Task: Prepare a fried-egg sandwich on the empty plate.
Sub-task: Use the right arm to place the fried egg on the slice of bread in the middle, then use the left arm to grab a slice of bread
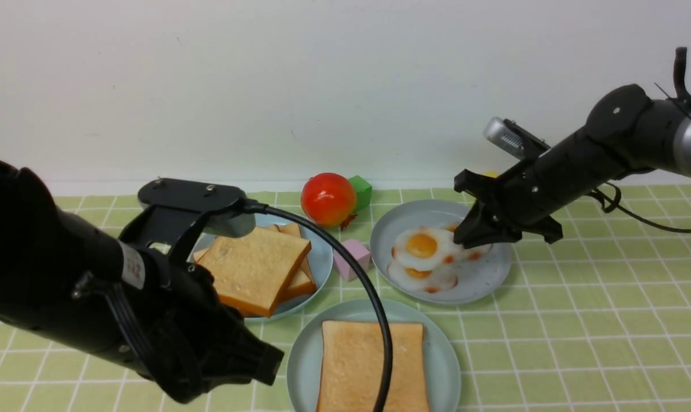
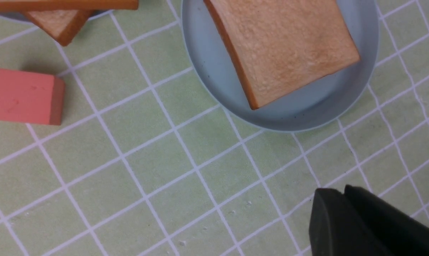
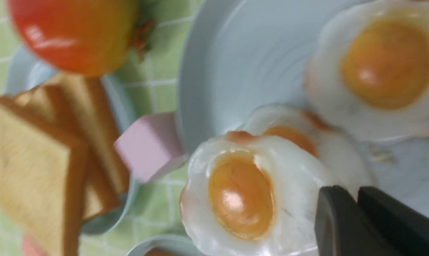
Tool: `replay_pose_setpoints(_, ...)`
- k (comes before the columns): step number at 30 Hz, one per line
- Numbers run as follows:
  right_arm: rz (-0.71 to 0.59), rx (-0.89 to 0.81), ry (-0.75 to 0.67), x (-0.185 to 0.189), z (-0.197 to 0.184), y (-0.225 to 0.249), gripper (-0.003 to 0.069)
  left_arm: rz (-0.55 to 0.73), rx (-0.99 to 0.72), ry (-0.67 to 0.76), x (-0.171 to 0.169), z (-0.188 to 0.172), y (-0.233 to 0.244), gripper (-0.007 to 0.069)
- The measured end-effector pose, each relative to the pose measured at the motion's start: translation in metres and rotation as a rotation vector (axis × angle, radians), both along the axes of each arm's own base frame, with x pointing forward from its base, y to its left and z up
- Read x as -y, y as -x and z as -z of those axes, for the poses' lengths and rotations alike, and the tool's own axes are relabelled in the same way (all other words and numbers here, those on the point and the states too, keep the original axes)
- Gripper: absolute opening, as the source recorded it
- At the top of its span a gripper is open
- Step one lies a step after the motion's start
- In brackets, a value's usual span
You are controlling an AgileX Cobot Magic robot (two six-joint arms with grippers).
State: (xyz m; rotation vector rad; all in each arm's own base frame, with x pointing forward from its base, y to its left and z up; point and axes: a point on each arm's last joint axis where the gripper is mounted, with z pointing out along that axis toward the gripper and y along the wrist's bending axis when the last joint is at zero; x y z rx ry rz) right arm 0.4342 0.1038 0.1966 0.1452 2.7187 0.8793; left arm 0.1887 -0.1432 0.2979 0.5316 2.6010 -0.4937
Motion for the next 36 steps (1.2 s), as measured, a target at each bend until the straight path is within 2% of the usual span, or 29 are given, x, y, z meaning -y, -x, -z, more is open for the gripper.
replay_pose_setpoints(5, -0.071, 0.019, -0.016, -0.005, -0.011, 0.010, 0.0072, 0.002, 0.007, -0.011, -0.001, 0.000, 0.000, 0.0050)
replay_pose_setpoints(8, -0.157, 0.026, -0.005, -0.019, -0.015, 0.037, 0.0072, -0.019, 0.021, -0.040, -0.004, 0.000, -0.002, 0.0052)
replay_pose_setpoints(14, -0.280, 0.000, -0.021, -0.053, 0.005, 0.081, 0.0072, -0.076, 0.052, -0.067, -0.010, -0.003, -0.003, 0.0057)
replay_pose_setpoints(21, -0.306, -0.026, 0.015, -0.069, 0.028, 0.097, 0.0083, -0.085, 0.049, -0.057, -0.011, -0.004, -0.002, 0.0068)
replay_pose_setpoints(24, -0.313, -0.015, 0.019, -0.070, 0.026, 0.098, 0.0137, -0.099, 0.047, -0.048, -0.010, -0.004, -0.002, 0.0074)
replay_pose_setpoints(27, -0.354, 0.040, 0.055, -0.065, 0.008, 0.097, 0.0275, -0.123, 0.063, -0.043, -0.011, -0.005, -0.004, 0.0085)
replay_pose_setpoints(29, -0.389, 0.132, 0.089, -0.058, -0.024, 0.098, 0.0379, -0.153, 0.089, -0.033, -0.012, -0.006, -0.007, 0.0089)
replay_pose_setpoints(30, -0.397, 0.145, 0.097, -0.056, -0.029, 0.098, 0.0388, -0.158, 0.093, -0.033, -0.012, -0.007, -0.008, 0.0090)
replay_pose_setpoints(31, -0.412, 0.213, 0.120, -0.052, -0.054, 0.101, 0.0449, -0.186, 0.115, -0.020, -0.015, -0.008, -0.012, 0.0091)
replay_pose_setpoints(32, -0.422, 0.263, 0.142, -0.049, -0.074, 0.104, 0.0481, -0.224, 0.120, -0.004, -0.020, -0.009, -0.017, 0.0092)
replay_pose_setpoints(34, -0.423, 0.325, 0.159, -0.045, -0.100, 0.112, 0.0510, -0.274, 0.119, 0.003, -0.027, -0.010, -0.025, 0.0092)
replay_pose_setpoints(36, -0.415, 0.393, 0.177, -0.038, -0.132, 0.129, 0.0540, -0.384, 0.094, 0.020, -0.047, -0.011, -0.048, 0.0092)
